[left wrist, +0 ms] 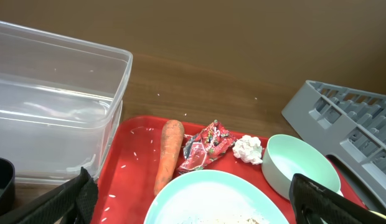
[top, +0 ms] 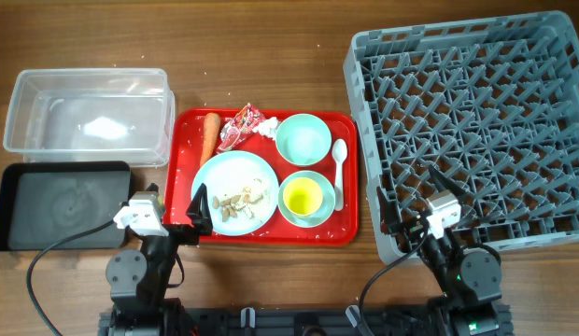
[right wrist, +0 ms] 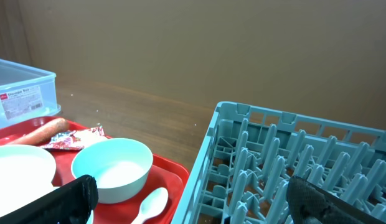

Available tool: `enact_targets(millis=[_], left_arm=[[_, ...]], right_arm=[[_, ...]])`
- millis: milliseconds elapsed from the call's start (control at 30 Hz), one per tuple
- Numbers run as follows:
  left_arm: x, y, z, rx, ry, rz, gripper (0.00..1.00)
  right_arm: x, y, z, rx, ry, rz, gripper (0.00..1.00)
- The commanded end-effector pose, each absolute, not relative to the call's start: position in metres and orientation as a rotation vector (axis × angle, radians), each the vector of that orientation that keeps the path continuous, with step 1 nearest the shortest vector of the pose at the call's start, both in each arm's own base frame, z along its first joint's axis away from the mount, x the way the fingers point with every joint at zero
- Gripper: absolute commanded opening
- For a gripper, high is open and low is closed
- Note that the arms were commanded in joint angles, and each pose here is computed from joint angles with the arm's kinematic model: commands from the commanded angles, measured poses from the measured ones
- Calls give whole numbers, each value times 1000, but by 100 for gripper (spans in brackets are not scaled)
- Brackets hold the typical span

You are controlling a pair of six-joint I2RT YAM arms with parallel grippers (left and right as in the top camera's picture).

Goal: Sort waste into correct bins and load items into the dishwasher rack

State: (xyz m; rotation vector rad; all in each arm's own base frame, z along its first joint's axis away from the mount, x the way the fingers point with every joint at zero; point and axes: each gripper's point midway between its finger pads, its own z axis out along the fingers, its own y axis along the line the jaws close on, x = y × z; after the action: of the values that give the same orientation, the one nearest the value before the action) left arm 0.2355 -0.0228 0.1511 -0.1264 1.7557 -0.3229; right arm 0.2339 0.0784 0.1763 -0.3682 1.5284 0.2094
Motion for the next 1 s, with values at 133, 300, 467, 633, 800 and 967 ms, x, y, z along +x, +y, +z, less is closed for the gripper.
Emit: enact_targets(millis=[133, 300, 467, 633, 800, 967], left_arm=[[233, -43, 167, -138, 1706, -519, 100], [225, -38, 271, -140, 1563, -516, 100], [256, -52, 298, -256, 2042, -619, 100], [277, -71, 280, -325, 2372, -748, 100], [264, -145, 210, -18, 2734, -836, 100], [249, -180, 128, 199, 2991, -343, 75]], right_arm=[[225, 93, 205, -164, 1488, 578, 100], [209, 92, 300, -182, 1397, 595, 100], [267, 104, 322, -350, 1845, 413, 100], [312, 133, 301, -461, 2165, 516, 100], [327, 164, 263, -478, 2298, 764, 100], [335, 159, 263, -337, 2328, 763, 100]])
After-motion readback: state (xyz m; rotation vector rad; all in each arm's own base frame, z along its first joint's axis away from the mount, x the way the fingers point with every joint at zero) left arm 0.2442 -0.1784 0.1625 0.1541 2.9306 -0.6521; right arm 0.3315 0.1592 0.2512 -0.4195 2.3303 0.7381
